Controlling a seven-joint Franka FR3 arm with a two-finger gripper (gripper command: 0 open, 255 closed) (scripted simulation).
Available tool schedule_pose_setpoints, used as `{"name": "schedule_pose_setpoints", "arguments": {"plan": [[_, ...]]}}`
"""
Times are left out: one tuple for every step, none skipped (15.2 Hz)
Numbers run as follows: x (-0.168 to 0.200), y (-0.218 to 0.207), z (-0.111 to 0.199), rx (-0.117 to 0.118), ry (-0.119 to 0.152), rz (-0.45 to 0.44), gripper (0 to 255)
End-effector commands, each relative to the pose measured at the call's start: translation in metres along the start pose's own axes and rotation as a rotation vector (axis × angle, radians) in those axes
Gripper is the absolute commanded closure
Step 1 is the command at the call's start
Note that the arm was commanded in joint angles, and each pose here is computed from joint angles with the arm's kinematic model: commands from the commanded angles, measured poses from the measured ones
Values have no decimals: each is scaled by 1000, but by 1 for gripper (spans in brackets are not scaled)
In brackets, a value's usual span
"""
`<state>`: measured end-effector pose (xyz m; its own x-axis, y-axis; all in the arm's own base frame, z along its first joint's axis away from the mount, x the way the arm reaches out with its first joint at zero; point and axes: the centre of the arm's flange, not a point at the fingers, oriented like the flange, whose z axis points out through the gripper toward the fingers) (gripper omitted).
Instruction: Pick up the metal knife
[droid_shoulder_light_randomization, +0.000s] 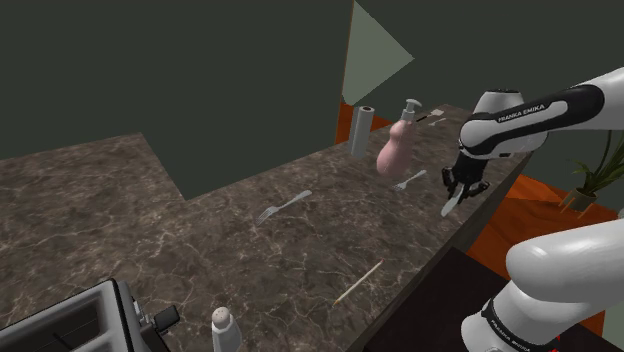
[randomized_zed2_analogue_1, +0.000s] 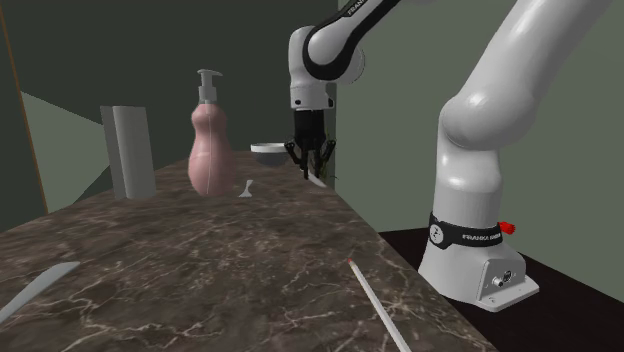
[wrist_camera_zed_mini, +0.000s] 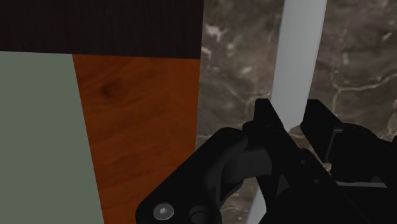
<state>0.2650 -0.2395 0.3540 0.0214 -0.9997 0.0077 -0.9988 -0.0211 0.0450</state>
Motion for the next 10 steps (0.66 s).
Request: {"name": "schedule_pose_setpoints", "arguments": {"plan": [[0, 1, -10, 0, 0, 0, 255], [0, 1, -16, 0, 0, 0, 255], [0, 1, -21, 0, 0, 0, 255], [0, 1, -26, 0, 0, 0, 255], [0, 2, -32, 0, 0, 0, 255], [0, 2, -37, 0, 0, 0, 255], [0, 2, -42, 0, 0, 0, 255], [0, 2, -47, 0, 0, 0, 255], [0, 2, -48, 0, -1, 0, 255], [0, 2, -48, 0, -1, 0, 255]]}}
